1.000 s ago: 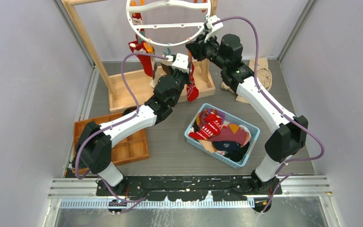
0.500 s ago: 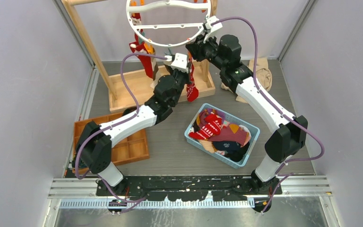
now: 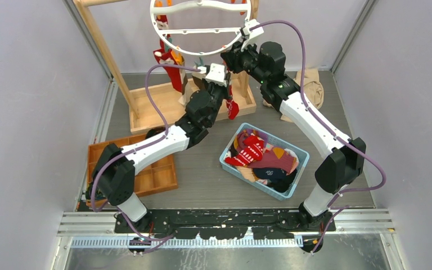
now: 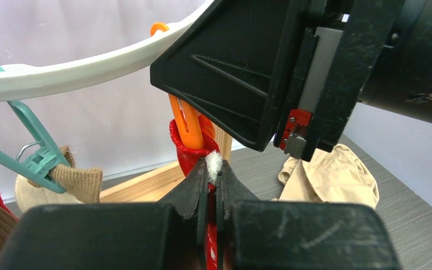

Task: Clip the socks to the hanger
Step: Clamp the sock onto the hanger.

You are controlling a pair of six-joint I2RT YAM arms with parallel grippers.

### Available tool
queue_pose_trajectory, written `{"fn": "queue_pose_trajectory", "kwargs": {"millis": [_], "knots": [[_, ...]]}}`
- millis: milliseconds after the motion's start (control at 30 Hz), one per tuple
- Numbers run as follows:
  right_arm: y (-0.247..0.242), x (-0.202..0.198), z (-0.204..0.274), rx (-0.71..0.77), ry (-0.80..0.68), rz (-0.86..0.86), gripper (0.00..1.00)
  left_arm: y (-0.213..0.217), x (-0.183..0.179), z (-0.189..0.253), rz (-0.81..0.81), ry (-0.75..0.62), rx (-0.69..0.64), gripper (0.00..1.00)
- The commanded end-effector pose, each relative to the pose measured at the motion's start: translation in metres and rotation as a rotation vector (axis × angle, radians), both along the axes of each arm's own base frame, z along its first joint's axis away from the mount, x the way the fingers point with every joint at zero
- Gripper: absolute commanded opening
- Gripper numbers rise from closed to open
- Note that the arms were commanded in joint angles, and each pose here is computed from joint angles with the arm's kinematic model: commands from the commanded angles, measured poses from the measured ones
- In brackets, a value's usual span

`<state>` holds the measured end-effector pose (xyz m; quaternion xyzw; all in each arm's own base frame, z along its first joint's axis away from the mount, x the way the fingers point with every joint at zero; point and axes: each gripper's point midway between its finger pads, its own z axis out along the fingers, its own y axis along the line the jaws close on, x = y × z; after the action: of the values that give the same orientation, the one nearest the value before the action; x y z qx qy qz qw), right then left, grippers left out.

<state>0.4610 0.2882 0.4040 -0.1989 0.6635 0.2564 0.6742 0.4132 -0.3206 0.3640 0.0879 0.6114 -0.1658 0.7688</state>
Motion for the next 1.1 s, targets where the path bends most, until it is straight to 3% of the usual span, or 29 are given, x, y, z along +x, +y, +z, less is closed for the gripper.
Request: {"fn": "queue_pose_trajectory", "kwargs": {"millis": [0, 400, 800, 933, 1067], "knots": [[-0.007, -0.006, 0.002, -0.016, 0.031, -0.023, 0.01, 0.0, -0.003, 0.035, 0.001, -0.086, -0.099, 0.0], [-0.006, -0.008, -0.003, -0.014, 0.055, -0.021, 0.01, 0.005, 0.001, 0.038, 0.04, -0.143, -0.09, 0.0], [-0.004, -0.009, -0.007, -0.021, 0.061, -0.01, 0.02, 0.018, 0.006, 0.045, 0.091, -0.114, -0.145, 0.0], [-0.004, -0.01, -0.007, -0.018, 0.064, -0.004, 0.05, 0.023, 0.008, 0.037, 0.113, -0.091, -0.14, 0.0], [-0.003, -0.011, -0.007, -0.016, 0.067, 0.004, 0.15, 0.025, 0.009, 0.036, 0.119, -0.088, -0.138, 0.0]]}}
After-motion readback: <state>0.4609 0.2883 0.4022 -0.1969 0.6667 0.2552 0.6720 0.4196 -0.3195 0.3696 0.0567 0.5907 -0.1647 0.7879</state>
